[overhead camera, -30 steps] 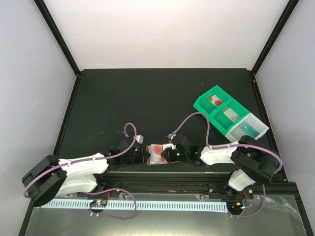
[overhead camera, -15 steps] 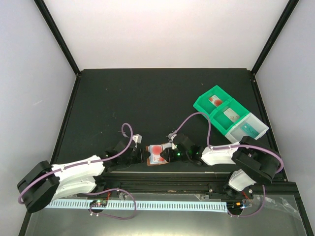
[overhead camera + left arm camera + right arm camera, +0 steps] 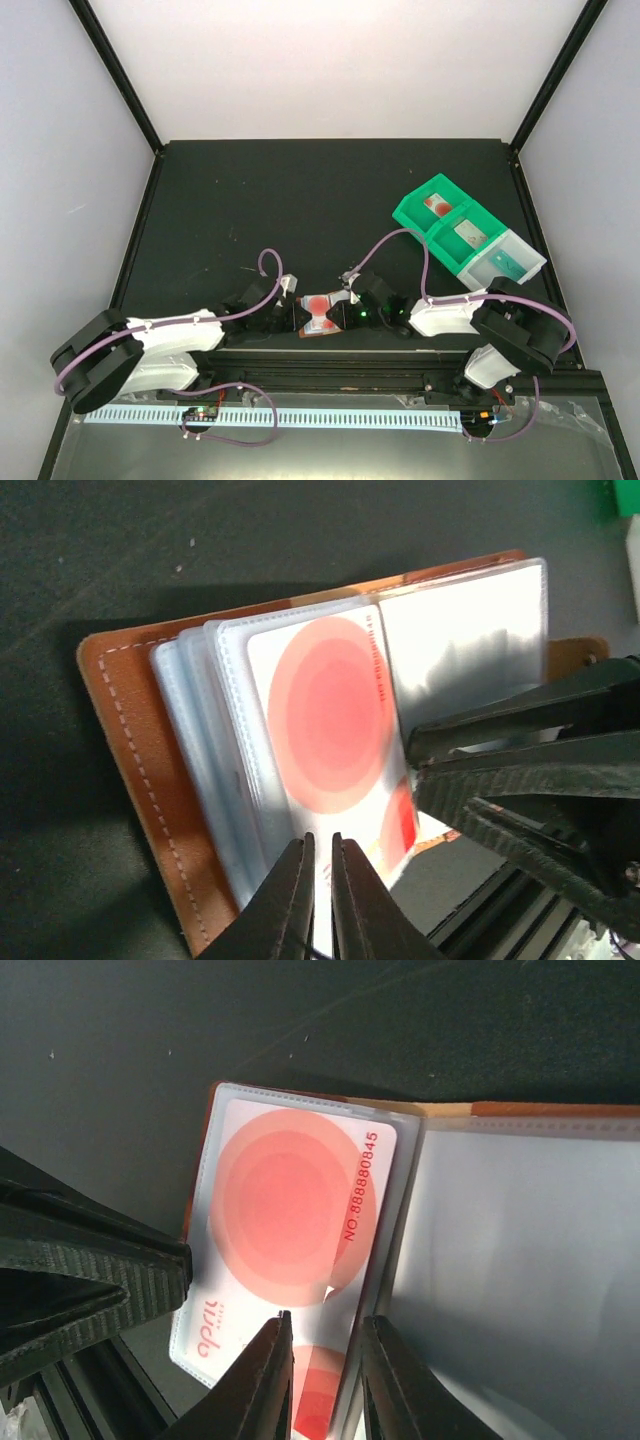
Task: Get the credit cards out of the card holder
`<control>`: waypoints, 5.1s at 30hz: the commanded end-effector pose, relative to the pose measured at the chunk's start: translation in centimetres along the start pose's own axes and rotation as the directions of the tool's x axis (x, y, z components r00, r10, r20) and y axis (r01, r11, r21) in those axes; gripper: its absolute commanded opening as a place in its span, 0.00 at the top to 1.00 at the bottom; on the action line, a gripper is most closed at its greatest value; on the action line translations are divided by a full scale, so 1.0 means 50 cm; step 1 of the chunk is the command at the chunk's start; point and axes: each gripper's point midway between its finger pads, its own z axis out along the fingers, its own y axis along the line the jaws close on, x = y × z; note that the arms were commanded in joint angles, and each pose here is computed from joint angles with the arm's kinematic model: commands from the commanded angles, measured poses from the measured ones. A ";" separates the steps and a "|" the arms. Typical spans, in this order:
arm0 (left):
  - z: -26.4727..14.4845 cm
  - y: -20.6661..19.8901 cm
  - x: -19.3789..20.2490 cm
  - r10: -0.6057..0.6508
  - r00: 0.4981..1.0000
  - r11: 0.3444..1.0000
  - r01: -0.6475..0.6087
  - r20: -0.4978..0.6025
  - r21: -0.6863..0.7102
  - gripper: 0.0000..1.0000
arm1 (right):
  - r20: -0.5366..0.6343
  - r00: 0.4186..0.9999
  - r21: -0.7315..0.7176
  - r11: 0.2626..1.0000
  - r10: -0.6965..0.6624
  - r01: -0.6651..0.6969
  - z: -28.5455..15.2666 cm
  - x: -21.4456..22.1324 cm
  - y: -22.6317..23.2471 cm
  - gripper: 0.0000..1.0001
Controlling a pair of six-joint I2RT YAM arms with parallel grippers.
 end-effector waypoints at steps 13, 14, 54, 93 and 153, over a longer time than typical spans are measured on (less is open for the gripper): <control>0.026 0.038 0.006 0.024 1.000 0.997 -0.024 -0.008 -0.071 0.94 | 0.013 1.000 -0.037 0.999 0.021 -0.020 -0.002 -0.010 0.004 0.81; 0.026 0.041 0.007 0.023 1.000 0.997 -0.023 -0.008 -0.079 0.94 | 0.013 1.000 -0.038 0.999 0.022 -0.022 -0.002 -0.010 0.004 0.80; 0.023 0.089 0.028 -0.002 1.000 0.987 -0.001 -0.017 -0.160 0.91 | 0.051 0.995 -0.058 0.995 0.080 -0.077 -0.017 -0.019 -0.012 0.99; 0.016 0.038 0.012 0.010 1.000 0.997 -0.011 -0.009 -0.080 0.77 | 0.142 0.985 -0.013 0.995 0.099 -0.098 -0.097 -0.013 -0.077 0.99; -0.166 -0.258 -0.034 -0.011 0.988 0.782 -0.085 0.151 0.618 0.98 | 0.256 0.966 -0.369 0.926 0.019 0.080 -0.290 -0.054 0.124 0.82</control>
